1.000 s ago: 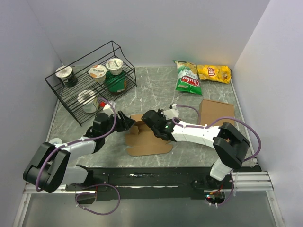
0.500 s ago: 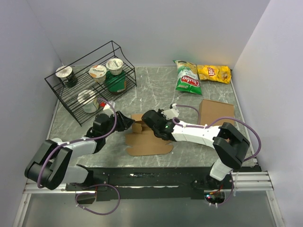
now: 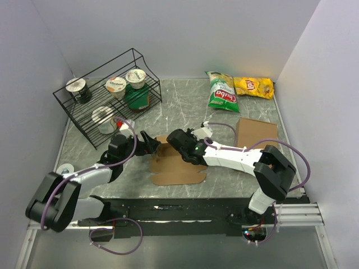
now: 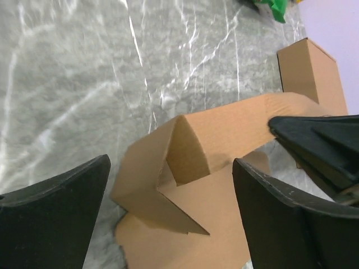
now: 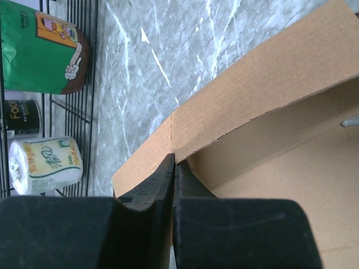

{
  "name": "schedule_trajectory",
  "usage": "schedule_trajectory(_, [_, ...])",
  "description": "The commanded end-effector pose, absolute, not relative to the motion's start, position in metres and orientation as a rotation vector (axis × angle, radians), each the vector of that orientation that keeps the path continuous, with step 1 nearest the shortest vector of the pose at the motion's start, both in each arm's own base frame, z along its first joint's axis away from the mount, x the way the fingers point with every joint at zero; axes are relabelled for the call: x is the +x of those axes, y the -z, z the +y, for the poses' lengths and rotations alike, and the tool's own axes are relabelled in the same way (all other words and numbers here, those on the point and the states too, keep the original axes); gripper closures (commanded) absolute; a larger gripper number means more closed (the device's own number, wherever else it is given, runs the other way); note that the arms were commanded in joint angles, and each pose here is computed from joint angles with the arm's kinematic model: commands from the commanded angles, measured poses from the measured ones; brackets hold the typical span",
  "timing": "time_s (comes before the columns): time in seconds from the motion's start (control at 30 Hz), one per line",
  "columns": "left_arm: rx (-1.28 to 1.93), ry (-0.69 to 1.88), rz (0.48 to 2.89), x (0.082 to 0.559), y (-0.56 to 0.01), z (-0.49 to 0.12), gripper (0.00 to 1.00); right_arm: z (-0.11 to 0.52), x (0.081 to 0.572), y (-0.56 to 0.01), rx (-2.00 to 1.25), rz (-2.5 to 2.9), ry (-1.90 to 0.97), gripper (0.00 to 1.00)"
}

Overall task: Fold the paper box
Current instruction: Fold the paper box at the center of the board.

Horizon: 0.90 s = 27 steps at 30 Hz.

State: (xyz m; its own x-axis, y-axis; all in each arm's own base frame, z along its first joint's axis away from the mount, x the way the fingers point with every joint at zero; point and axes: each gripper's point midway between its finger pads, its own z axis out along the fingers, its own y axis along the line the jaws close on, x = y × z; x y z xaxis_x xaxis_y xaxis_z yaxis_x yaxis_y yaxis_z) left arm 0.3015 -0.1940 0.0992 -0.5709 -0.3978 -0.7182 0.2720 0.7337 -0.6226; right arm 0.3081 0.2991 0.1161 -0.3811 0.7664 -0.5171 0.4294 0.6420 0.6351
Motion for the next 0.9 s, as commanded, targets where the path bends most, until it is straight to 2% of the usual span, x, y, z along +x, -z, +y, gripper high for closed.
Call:
schedule_trajectory(0.0, [-0.012, 0.804, 1.868, 0.314, -0.144, -0.184, 0.04, 0.273, 0.300, -0.105, 0.869, 2.048, -0.335, 1.00])
schedule_trajectory(0.1, [-0.001, 0.760, 1.830, 0.312, -0.154, -0.173, 0.04, 0.273, 0.300, -0.102, 0.874, 2.051, -0.347, 1.00])
schedule_trajectory(0.4, [-0.113, 0.705, 1.839, 0.301, -0.130, -0.127, 0.04, 0.266, 0.300, -0.105, 0.885, 2.037, -0.313, 1.00])
schedule_trajectory(0.6, [-0.061, 0.721, 1.922, 0.304, -0.109, -0.135, 0.01, 0.264, 0.301, -0.107, 0.903, 2.031, -0.309, 1.00])
schedule_trajectory(0.73, [-0.047, 0.700, 1.952, 0.309, -0.103, -0.138, 0.07, 0.266, 0.301, -0.109, 0.900, 2.029, -0.321, 1.00])
schedule_trajectory(0.87, [-0.021, 0.659, 2.001, 0.311, -0.096, -0.150, 0.07, 0.265, 0.301, -0.110, 0.909, 2.024, -0.320, 1.00])
